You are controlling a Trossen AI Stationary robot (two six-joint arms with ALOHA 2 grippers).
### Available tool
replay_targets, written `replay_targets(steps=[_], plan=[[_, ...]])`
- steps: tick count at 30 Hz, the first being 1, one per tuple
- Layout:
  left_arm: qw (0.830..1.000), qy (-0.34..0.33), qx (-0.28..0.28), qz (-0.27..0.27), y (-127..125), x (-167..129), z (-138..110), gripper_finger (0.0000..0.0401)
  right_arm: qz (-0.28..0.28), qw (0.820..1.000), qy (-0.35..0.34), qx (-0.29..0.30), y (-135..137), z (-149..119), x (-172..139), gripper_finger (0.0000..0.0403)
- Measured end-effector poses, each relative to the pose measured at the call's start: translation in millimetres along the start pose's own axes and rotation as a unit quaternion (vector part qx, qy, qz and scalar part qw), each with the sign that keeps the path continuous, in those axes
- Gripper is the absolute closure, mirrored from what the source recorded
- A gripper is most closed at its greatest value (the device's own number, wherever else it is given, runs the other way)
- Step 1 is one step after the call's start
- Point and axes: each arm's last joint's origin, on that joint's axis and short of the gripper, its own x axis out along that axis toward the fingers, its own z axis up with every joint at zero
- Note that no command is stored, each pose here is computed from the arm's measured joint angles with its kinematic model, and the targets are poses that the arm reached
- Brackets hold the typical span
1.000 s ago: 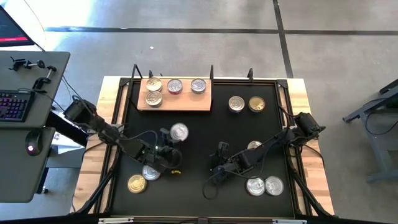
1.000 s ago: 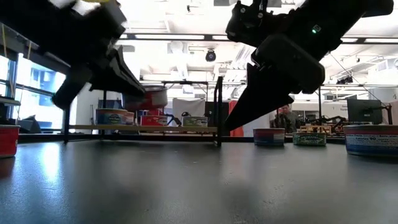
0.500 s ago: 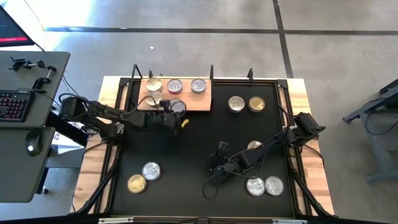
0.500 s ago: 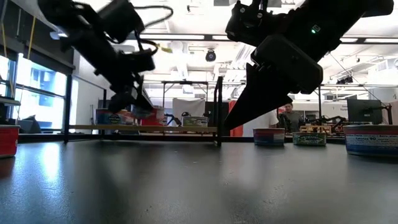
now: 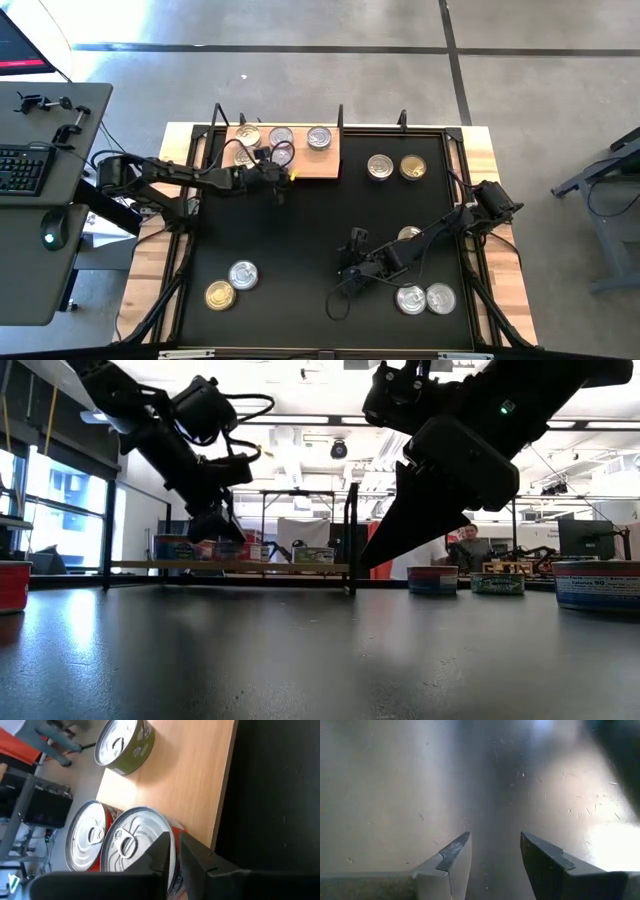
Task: Stack canned seafood by type on shelf
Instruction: Put the red tuna can on the shelf, then put the green tuna can on the shelf
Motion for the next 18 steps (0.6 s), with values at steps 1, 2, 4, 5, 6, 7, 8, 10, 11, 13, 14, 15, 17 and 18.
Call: replay_targets(steps=[1,2,4,5,6,7,8,10,11,13,14,15,17,18], plan=[[1.000,-0.001,0.002,0.000,0,0,0,0.0362,0.000,1.000,0.000,0.000,0,0,0,0.0242],[1.000,-0.001,0.002,0.000,0,0,0,0.0353,0.000,1.000,0.000,0.000,0,0,0,0.0242],[1.000,-0.001,0.001,-0.001,-1,-1,0,0.0334,0.000,1.000,0.000,0.000,0,0,0,0.0242],[1.000,-0.002,-0.006,0.001,-1,-1,1,0.0325,0.000,1.000,0.000,0.000,0,0,0,0.0242],[1.000,-0.002,-0.013,0.004,-2,-2,1,0.0317,0.000,1.000,0.000,0.000,0,0,0,0.0242],[1.000,-0.001,-0.021,0.004,-2,-5,2,0.0309,0.000,1.000,0.000,0.000,0,0,0,0.0242],[1.000,-0.001,-0.029,0.002,-3,-8,4,0.0303,0.004,1.000,0.002,-0.005,1,0,0,0.0242],[0.999,-0.002,-0.050,-0.010,-4,-17,10,0.0293,0.031,0.999,0.016,-0.028,5,-3,-2,0.0242],[0.998,0.000,-0.059,-0.018,-6,-23,12,0.0290,0.042,0.998,0.027,-0.041,7,-6,-4,0.0242],[0.997,-0.001,-0.070,-0.035,-11,-36,16,0.0287,0.047,0.996,0.053,-0.050,10,-13,-8,0.0242],[0.996,-0.003,-0.073,-0.044,-15,-43,16,0.0287,0.045,0.996,0.068,-0.049,10,-16,-11,0.0242],[0.995,-0.006,-0.077,-0.055,-20,-50,17,0.0286,0.040,0.995,0.078,-0.041,9,-18,-16,0.0242],[0.993,-0.024,-0.094,-0.074,-30,-62,19,0.0286,0.032,0.995,0.088,-0.026,7,-18,-29,0.0242],[0.991,-0.030,-0.099,-0.084,-36,-67,19,0.0286,0.031,0.996,0.086,-0.016,6,-17,-38,0.0242]])
